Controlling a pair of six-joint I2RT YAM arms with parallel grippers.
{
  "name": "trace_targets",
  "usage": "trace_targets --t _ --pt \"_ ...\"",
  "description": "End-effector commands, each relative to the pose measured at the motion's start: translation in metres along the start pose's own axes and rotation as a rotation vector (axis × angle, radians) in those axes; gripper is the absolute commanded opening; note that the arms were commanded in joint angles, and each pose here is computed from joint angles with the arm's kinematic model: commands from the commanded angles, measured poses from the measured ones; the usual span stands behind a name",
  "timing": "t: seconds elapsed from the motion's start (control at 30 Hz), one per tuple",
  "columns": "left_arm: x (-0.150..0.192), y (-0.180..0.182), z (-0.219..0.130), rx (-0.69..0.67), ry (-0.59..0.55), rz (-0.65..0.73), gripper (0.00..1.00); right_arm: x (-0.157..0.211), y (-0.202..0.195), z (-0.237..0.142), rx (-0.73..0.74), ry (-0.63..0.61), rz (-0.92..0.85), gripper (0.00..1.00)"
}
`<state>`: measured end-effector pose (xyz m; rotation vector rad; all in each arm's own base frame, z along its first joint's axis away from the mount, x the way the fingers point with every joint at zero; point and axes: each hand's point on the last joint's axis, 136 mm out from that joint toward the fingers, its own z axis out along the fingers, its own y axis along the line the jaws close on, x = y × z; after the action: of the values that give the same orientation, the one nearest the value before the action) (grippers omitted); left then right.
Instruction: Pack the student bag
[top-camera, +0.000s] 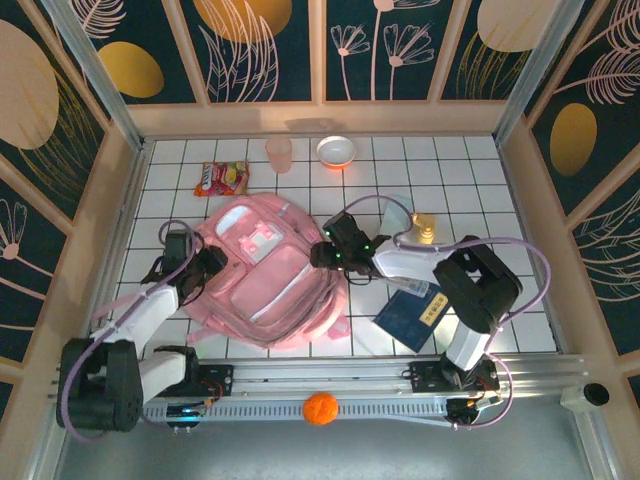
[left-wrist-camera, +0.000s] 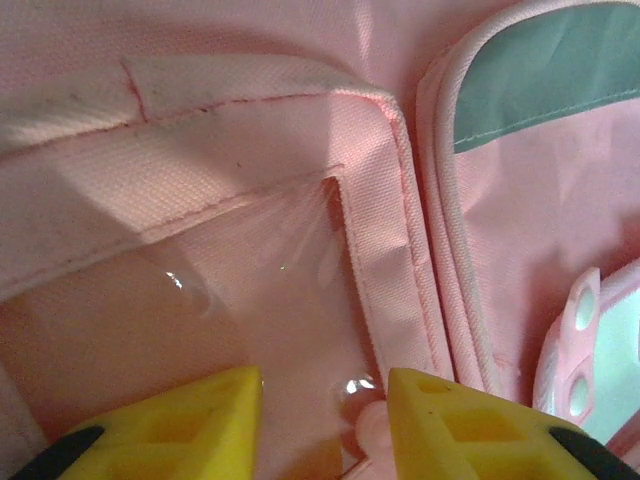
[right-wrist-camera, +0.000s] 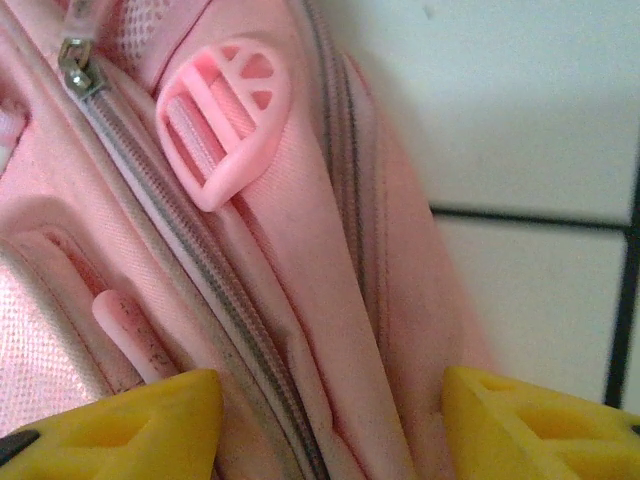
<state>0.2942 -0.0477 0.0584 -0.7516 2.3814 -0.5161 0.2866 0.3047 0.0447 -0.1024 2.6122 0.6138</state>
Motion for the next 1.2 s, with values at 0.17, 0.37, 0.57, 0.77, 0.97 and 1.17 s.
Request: trace_targets --t 0.17,0.37,0.57,0.77,0.97,1.17 --pt "-0.003 -0.076 0.037 0.172 0.055 0.138 0.38 0.02 -0.023 -0.026 0.052 -0.014 0.145 0.59" --pt "-0.011 -0.113 0.059 0.212 0.054 0.207 0.38 0.009 -0.044 -0.033 0.061 -0.052 0.223 0.58" --pt "-0.026 -0.129 0.077 0.203 0.029 0.26 0.38 -0.017 -0.057 -0.038 0.032 -0.137 0.284 0.58" --pt "-0.043 -0.142 0.077 0.208 -0.018 0.308 0.45 -0.041 -0.062 -0.045 0.009 -0.208 0.288 0.58" --pt "-0.076 -0.164 0.022 0.217 -0.156 0.425 0.56 -0.048 -0.071 -0.082 0.06 -0.286 0.281 0.64" --pt "-0.081 -0.187 -0.062 0.322 -0.31 0.776 0.65 -0.064 -0.068 -0.138 0.019 -0.427 0.275 0.68"
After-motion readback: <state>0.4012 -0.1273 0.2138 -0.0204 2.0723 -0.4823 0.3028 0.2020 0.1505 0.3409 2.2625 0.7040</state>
